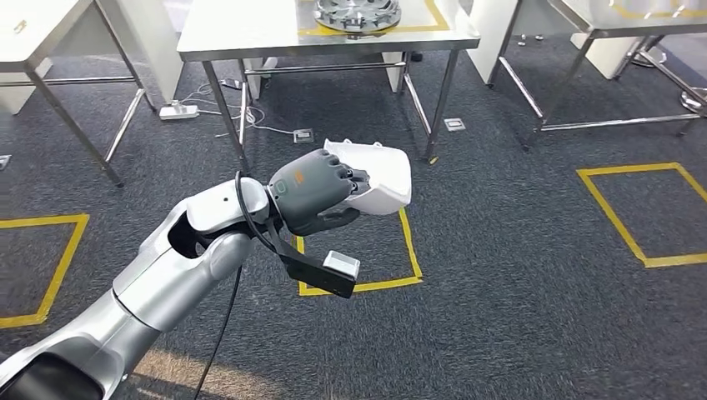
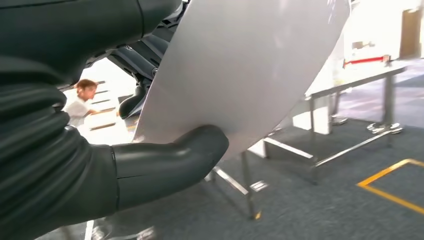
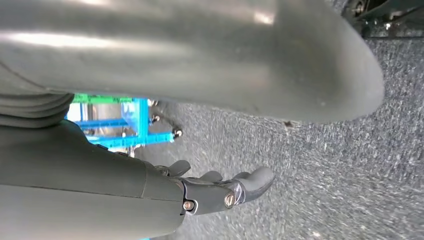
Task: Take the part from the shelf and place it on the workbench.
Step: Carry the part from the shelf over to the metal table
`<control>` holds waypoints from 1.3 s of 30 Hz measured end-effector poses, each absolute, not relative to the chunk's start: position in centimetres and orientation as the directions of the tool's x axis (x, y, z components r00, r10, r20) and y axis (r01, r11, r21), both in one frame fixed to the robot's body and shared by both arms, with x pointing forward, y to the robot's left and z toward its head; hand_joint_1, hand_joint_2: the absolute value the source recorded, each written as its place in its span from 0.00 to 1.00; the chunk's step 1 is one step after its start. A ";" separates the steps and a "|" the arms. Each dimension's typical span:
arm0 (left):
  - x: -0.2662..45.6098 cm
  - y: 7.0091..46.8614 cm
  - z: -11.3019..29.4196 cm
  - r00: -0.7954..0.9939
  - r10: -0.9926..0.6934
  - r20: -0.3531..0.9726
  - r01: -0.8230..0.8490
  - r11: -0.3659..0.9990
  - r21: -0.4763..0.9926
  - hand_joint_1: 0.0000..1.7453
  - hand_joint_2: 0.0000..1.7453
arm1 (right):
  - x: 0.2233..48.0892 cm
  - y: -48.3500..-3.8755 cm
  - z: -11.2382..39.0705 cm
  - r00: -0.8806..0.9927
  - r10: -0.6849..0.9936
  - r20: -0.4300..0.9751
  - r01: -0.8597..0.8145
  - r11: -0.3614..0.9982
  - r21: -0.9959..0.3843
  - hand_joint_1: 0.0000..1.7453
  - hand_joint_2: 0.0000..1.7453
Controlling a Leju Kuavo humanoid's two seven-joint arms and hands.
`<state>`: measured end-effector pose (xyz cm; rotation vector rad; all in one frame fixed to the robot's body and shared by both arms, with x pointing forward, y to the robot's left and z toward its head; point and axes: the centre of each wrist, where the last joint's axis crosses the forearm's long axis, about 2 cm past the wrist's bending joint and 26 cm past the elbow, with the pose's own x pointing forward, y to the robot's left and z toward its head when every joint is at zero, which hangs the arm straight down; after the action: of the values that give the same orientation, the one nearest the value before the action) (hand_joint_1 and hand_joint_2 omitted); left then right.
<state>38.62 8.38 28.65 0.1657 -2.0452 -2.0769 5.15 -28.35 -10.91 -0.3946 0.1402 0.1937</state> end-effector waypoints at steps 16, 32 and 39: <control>39.6 10.1 27.4 -0.946 -0.313 0.082 0.093 -0.021 0.995 0.93 1.00 | 5.0 -28.2 -10.9 0.972 0.153 -0.181 -0.211 0.904 -0.371 0.00 0.00; 40.1 10.5 27.7 -0.922 -0.387 0.018 0.025 -0.014 1.000 0.93 1.00 | 5.2 -27.7 -10.9 0.976 0.134 -0.170 -0.190 0.905 -0.380 0.00 0.00; 40.6 10.7 28.4 -0.913 -0.408 0.009 0.010 0.000 1.000 0.93 1.00 | 5.2 -27.2 -10.8 0.976 0.135 -0.169 -0.190 0.908 -0.373 0.00 0.00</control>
<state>40.60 10.73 28.43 0.4132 -1.9840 -1.9875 5.23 -27.21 -10.84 -0.3985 0.1411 0.1683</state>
